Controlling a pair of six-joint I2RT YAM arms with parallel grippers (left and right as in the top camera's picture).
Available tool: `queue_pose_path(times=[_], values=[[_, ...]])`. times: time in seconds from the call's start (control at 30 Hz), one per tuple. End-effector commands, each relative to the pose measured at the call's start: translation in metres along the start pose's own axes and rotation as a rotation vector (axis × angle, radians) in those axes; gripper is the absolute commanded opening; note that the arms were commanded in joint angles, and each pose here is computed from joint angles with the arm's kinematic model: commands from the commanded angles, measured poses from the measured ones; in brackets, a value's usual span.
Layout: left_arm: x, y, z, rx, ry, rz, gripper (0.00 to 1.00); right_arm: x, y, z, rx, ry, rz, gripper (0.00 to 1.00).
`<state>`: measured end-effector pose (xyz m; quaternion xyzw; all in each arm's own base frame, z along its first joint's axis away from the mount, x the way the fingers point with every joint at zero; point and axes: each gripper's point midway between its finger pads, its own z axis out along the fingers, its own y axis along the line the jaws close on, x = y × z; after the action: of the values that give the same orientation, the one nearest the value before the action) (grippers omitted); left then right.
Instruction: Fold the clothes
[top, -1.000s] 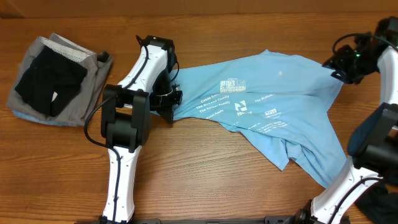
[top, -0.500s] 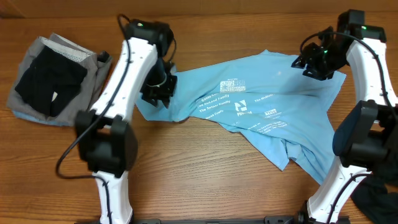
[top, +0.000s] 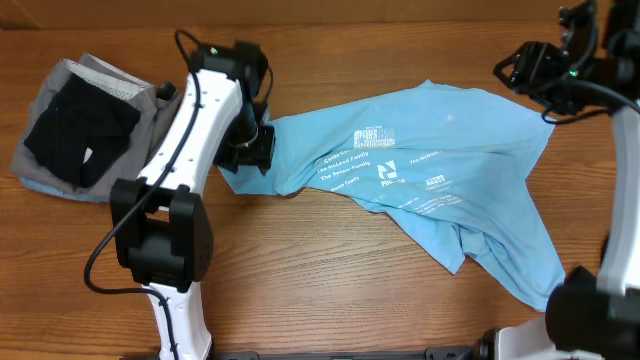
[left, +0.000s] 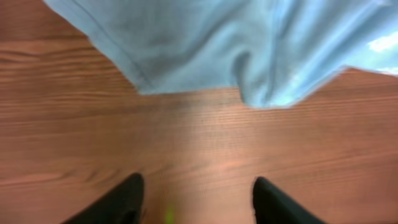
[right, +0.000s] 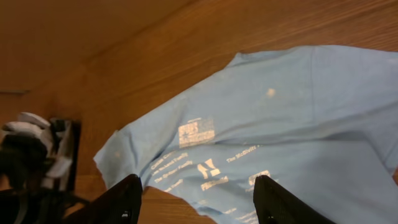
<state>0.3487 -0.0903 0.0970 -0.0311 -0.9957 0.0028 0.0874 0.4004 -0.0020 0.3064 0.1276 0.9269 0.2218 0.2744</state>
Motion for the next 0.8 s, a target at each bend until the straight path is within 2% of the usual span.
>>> queue_pose_path(times=[0.0,0.17,0.4,0.43,0.5,0.57,0.6,0.77], values=[[0.002,0.005,0.035,0.004,0.044,-0.118,0.65,0.005,0.0,-0.006,0.0,0.01,0.007,0.62],[-0.02,0.003,0.065,0.1,-0.031,-0.151,0.67,0.014,-0.002,-0.005,0.009,0.049,0.027,0.62],[-0.028,0.008,0.094,0.086,-0.084,-0.146,0.63,0.014,-0.014,-0.006,0.08,0.043,0.061,0.63],[-0.027,0.008,0.098,0.087,-0.085,-0.146,0.59,0.014,-0.018,-0.006,0.102,0.041,0.072,0.63],[-0.024,0.009,0.105,0.085,-0.081,-0.141,0.42,0.014,-0.024,-0.007,0.136,0.035,0.075,0.64],[-0.019,0.013,0.109,0.067,-0.061,-0.142,0.12,0.012,-0.031,-0.006,0.175,0.028,0.101,0.66],[-0.015,0.016,0.108,0.054,-0.048,-0.145,0.04,0.012,-0.035,-0.005,0.196,0.027,0.113,0.67],[0.008,0.071,0.091,-0.121,0.04,-0.283,0.04,0.018,-0.055,0.016,0.253,0.083,0.153,0.68]])
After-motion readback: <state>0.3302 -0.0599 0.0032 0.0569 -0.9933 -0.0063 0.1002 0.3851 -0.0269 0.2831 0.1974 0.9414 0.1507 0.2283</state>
